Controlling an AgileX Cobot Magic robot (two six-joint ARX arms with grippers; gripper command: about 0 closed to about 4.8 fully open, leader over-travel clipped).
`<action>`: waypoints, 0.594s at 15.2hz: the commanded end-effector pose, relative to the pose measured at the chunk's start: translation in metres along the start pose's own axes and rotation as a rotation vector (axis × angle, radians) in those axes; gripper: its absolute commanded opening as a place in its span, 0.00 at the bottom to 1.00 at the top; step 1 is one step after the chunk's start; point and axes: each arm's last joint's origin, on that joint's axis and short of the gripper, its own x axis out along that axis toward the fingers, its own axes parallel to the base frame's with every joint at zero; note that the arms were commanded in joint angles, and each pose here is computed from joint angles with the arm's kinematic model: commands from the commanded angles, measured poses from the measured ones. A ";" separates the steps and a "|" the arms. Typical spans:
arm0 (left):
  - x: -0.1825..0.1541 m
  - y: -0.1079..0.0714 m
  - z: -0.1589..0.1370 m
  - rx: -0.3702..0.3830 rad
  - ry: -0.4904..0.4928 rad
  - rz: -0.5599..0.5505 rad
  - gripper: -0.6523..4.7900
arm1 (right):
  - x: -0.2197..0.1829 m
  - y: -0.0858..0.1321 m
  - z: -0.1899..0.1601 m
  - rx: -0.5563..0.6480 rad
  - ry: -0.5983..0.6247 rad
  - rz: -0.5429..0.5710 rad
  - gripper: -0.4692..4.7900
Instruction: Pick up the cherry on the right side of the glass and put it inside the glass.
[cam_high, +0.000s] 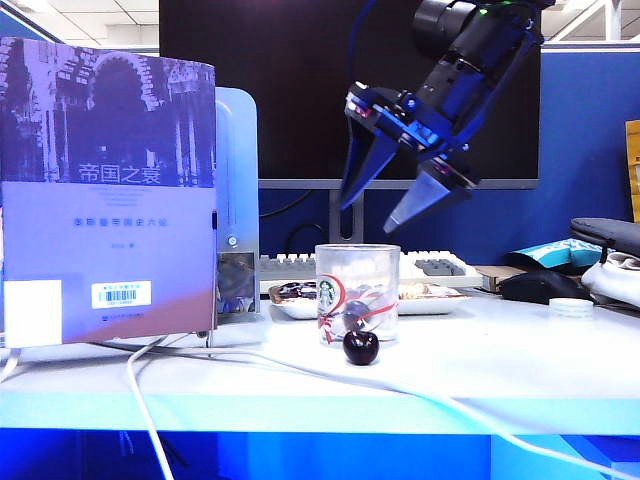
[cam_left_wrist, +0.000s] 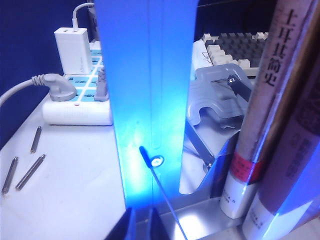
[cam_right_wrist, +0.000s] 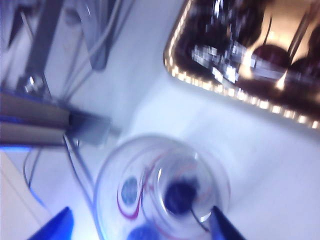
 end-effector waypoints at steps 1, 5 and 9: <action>0.000 0.000 -0.001 -0.003 0.010 -0.004 0.22 | -0.016 0.008 0.010 -0.042 -0.100 -0.003 0.06; 0.000 0.000 -0.001 -0.003 0.010 -0.004 0.22 | -0.086 0.038 0.020 -0.137 -0.340 -0.080 0.09; 0.000 0.000 -0.001 -0.003 0.010 -0.004 0.22 | -0.226 0.095 -0.016 -0.204 -0.738 -0.320 0.09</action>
